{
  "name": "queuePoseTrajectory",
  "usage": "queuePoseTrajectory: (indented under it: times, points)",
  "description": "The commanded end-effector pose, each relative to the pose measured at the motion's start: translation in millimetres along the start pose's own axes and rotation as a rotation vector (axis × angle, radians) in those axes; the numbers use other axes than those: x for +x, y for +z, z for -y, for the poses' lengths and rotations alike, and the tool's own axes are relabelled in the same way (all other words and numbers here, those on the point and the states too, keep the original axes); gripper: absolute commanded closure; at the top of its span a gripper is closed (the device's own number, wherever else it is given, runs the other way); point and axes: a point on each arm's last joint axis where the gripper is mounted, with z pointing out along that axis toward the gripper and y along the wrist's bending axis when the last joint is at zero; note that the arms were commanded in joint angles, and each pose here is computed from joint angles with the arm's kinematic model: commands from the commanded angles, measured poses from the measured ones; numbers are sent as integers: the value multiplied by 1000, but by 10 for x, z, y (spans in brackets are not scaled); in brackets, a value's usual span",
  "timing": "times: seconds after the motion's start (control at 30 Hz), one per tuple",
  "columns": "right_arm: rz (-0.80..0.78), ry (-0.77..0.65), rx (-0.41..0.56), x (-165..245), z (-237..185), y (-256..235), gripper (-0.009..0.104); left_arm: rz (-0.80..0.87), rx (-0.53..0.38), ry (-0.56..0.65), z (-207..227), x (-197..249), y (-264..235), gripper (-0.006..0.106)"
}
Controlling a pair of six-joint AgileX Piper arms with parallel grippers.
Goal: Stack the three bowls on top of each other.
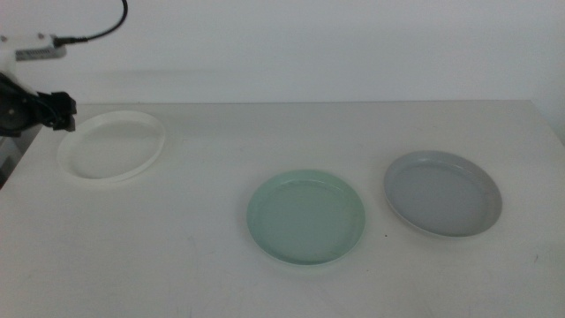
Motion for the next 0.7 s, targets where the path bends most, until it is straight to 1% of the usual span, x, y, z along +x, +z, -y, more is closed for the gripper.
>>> queuePoseTrajectory:
  times: [0.0, 0.33, 0.37, 0.43, 0.53, 0.67]
  points:
    - [108, -15, 23, -100, 18, -28, 39, 158, -22, 11, -42, -213, -63, 2]
    - [108, -15, 23, -100, 18, -28, 39, 156, -37, -23, -101, -41, 570, 3]
    - [108, -15, 23, -100, 18, -28, 39, 149, -36, -30, -103, -17, 619, 4]
    - [108, -15, 23, -100, 18, -28, 39, 140, -34, -41, -104, 15, 683, 10]
    - [108, -15, 23, -100, 18, -28, 39, 130, -27, -65, -103, 47, 743, 33]
    - [108, -15, 23, -100, 18, -28, 39, 131, -20, -94, -100, 61, 777, 74]
